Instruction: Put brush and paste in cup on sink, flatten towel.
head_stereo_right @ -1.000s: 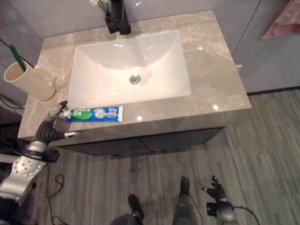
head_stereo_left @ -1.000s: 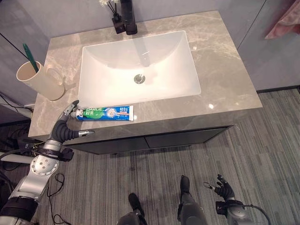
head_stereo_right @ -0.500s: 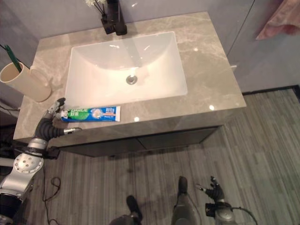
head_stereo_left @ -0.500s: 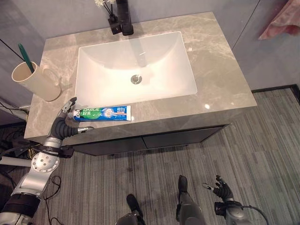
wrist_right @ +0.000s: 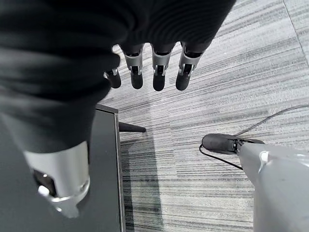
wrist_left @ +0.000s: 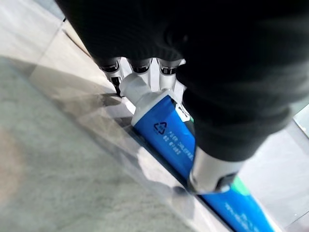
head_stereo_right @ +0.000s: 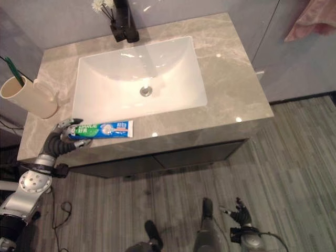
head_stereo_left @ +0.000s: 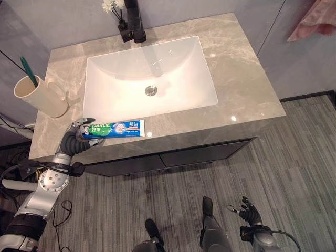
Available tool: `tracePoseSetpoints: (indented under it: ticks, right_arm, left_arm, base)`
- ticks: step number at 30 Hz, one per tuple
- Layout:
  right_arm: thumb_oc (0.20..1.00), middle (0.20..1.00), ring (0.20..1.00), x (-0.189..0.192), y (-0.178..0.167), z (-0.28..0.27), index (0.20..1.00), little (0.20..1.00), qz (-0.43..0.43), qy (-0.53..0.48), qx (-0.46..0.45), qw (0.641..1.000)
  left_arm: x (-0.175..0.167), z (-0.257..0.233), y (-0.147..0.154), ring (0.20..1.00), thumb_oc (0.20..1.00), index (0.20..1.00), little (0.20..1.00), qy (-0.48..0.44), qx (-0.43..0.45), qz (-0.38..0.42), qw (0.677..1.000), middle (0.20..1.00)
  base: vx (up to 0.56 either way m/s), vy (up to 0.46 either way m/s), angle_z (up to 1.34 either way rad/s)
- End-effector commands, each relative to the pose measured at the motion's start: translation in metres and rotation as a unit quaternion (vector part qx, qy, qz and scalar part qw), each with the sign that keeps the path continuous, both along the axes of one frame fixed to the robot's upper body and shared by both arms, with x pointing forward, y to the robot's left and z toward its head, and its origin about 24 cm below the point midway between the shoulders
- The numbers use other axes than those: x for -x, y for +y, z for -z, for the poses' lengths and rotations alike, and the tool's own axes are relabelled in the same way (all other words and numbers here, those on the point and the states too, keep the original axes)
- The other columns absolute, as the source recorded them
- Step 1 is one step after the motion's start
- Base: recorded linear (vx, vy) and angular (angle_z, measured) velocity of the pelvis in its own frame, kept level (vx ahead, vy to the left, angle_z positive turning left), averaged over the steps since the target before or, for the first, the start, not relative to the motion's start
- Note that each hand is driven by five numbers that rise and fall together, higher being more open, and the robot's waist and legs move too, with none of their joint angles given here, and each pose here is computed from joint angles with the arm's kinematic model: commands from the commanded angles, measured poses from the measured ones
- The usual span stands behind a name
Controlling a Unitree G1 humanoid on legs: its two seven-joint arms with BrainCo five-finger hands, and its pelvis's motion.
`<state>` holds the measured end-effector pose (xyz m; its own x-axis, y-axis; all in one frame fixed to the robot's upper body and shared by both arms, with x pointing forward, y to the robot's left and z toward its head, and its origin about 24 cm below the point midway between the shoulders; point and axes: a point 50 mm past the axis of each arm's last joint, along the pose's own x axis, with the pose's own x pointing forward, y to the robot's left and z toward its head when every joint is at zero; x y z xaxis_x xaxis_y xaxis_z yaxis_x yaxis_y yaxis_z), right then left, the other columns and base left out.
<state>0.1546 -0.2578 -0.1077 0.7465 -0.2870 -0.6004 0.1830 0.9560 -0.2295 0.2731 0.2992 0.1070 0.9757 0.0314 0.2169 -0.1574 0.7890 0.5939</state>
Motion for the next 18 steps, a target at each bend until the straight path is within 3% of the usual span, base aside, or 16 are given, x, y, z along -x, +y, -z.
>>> tracePoseSetpoints:
  ticks: [1, 2, 3, 7, 9, 18]
  right_arm:
    - [1.000, 1.000, 1.000, -0.015, -0.018, -0.021, 1.000, 1.000, 0.032, -0.063, 0.010, 0.997]
    - [1.000, 1.000, 1.000, -0.014, -0.019, -0.021, 1.000, 1.000, 0.034, -0.063, 0.011, 0.997]
    - [1.000, 1.000, 1.000, -0.013, -0.021, -0.021, 1.000, 1.000, 0.036, -0.063, 0.013, 0.997]
    - [1.000, 1.000, 1.000, -0.009, -0.024, -0.021, 1.000, 1.000, 0.043, -0.061, 0.015, 0.997]
    - [1.000, 1.000, 1.000, -0.002, -0.030, -0.018, 1.000, 1.000, 0.056, -0.051, 0.019, 0.997]
    - [1.000, 1.000, 1.000, 0.041, -0.043, 0.010, 1.000, 1.000, 0.136, 0.045, 0.016, 0.990]
  left_arm:
    - [-0.012, 0.009, -0.023, 0.404, 0.404, 0.404, 0.404, 0.010, 0.001, 0.040, 0.999, 0.404]
    - [-0.011, 0.011, -0.023, 0.316, 0.316, 0.316, 0.316, 0.015, -0.004, 0.041, 0.999, 0.316]
    - [-0.011, 0.013, -0.024, 0.300, 0.300, 0.300, 0.300, 0.018, -0.006, 0.041, 0.999, 0.300]
    - [-0.010, 0.017, -0.026, 0.329, 0.329, 0.329, 0.329, 0.026, -0.017, 0.046, 0.998, 0.329]
    - [-0.009, 0.019, -0.031, 0.200, 0.200, 0.200, 0.200, 0.037, -0.065, 0.066, 0.995, 0.200]
    - [-0.009, 0.020, -0.039, 0.200, 0.200, 0.200, 0.200, 0.043, -0.131, 0.099, 0.986, 0.200]
  base:
    - [0.00, -0.020, -0.05]
    - [0.00, -0.020, -0.04]
    - [0.00, 0.000, 0.00]
    - [0.00, 0.000, 0.00]
    - [0.00, -0.039, -0.02]
    - [0.00, -0.022, -0.01]
